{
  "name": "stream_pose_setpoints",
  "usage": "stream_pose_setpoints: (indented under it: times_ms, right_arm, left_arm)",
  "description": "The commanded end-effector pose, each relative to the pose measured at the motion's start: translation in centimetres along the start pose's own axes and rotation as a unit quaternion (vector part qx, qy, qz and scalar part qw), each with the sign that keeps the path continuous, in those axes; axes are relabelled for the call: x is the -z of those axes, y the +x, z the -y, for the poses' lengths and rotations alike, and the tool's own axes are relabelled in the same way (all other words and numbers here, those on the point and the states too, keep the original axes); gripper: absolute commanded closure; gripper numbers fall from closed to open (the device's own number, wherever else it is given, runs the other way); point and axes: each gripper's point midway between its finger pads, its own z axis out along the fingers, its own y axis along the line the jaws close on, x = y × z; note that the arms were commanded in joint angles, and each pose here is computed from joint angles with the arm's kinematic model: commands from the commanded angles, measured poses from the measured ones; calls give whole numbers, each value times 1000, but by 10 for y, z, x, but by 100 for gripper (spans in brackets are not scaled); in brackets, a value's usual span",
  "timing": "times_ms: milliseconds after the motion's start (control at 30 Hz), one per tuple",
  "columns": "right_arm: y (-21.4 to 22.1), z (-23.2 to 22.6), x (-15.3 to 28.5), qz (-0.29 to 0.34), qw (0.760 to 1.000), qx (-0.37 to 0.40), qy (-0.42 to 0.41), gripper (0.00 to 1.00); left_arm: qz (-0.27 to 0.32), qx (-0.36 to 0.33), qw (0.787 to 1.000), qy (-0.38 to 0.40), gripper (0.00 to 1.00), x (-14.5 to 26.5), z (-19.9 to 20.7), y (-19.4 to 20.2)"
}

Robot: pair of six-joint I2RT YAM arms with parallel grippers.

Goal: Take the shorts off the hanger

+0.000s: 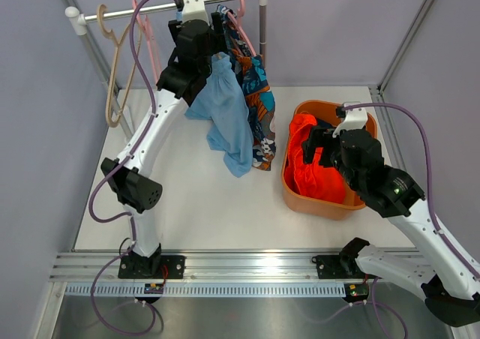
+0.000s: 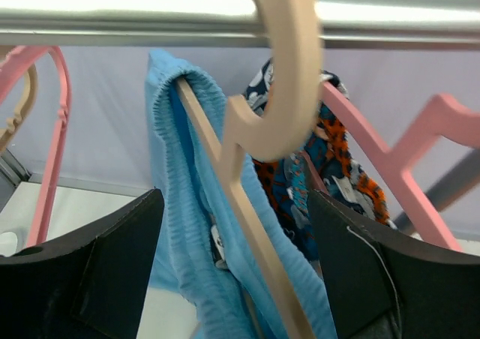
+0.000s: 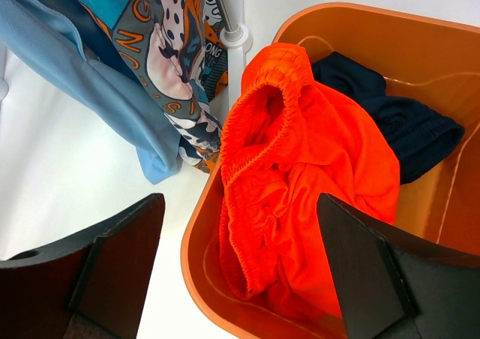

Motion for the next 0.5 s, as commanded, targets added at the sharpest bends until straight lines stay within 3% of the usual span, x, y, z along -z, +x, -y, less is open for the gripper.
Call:
stream_pose_setpoints:
  times_ms: [0,267,400,467]
  right_arm:
    - [-1,4,3,6,1000,-5,5,9]
    - [2,5,1,4,1000,-5,8,9]
    - [3,5,-1,3,1000,-5,9,9]
    - [3,4,-2,4,1000,-5,8,9]
  left_arm:
    - [46,52,997,-15,20,-12,-7,-27]
    - [29,61,998,2,24,-29,-8,-14]
    - [22,57,998,8,35,-29,-7,-11]
    - [19,55,998,9,47,-27,-7,-11]
